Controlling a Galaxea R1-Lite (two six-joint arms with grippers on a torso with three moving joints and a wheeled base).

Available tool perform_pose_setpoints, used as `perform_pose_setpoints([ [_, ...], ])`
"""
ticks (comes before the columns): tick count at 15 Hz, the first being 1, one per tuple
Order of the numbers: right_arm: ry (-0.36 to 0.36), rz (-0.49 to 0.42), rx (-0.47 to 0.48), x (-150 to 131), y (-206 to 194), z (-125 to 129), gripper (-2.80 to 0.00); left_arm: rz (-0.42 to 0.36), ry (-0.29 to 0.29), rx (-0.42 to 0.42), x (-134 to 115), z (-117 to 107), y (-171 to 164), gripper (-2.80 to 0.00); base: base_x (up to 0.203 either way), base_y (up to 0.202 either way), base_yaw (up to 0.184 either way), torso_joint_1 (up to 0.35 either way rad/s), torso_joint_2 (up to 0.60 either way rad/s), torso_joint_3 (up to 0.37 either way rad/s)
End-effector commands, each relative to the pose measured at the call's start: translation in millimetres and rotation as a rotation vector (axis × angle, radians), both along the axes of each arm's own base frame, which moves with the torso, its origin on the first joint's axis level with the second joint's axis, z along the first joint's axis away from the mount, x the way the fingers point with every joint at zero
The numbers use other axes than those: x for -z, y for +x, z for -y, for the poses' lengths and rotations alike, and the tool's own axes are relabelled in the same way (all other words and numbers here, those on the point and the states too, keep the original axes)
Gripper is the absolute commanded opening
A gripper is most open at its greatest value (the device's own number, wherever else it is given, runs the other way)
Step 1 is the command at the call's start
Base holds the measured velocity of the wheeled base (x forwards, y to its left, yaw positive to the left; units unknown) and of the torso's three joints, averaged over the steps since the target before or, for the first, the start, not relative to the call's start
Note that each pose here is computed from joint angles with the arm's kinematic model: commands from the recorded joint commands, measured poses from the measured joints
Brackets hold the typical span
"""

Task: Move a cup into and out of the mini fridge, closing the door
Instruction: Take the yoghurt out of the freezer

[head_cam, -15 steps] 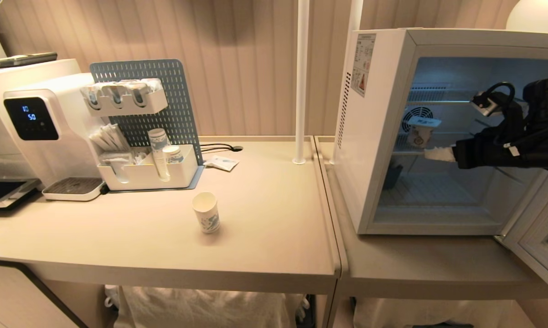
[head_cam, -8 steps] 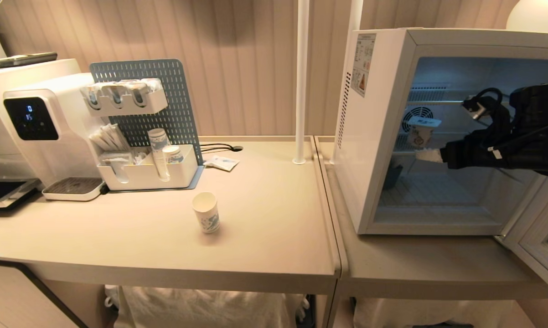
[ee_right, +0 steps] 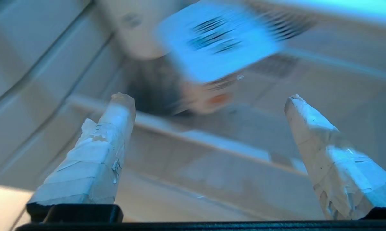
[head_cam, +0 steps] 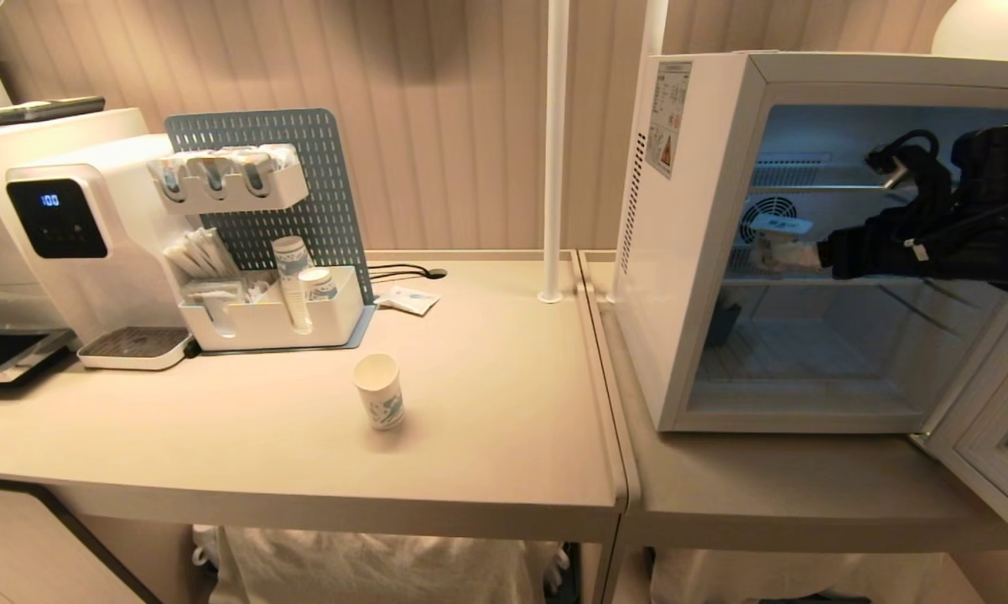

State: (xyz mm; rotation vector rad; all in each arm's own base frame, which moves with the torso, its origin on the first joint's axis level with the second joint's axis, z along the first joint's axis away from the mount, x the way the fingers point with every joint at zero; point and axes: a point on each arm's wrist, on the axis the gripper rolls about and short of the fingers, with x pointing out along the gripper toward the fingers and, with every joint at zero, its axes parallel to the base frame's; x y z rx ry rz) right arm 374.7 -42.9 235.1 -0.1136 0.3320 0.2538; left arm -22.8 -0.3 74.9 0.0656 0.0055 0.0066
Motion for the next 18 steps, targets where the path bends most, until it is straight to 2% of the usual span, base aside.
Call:
perform_pose_setpoints([
  [1, -0.002, 0.021, 0.021, -5, 2, 9, 0.00, 0.001, 0.000, -0.001, 0, 0, 0, -2.80, 0.000, 0.000, 0.000, 0.000, 0.00, 0.000],
  [11, -0.001, 0.026, 0.046, 12, 36, 24, 0.00, 0.000, 0.000, 0.000, 0, 0, 0, -2.80, 0.000, 0.000, 0.000, 0.000, 0.00, 0.000],
  [18, 0.026, 0.015, 0.027, 15, 39, 14, 0.00, -0.001, 0.000, -0.001, 0, 0, 0, -2.80, 0.000, 0.000, 0.000, 0.000, 0.00, 0.000],
])
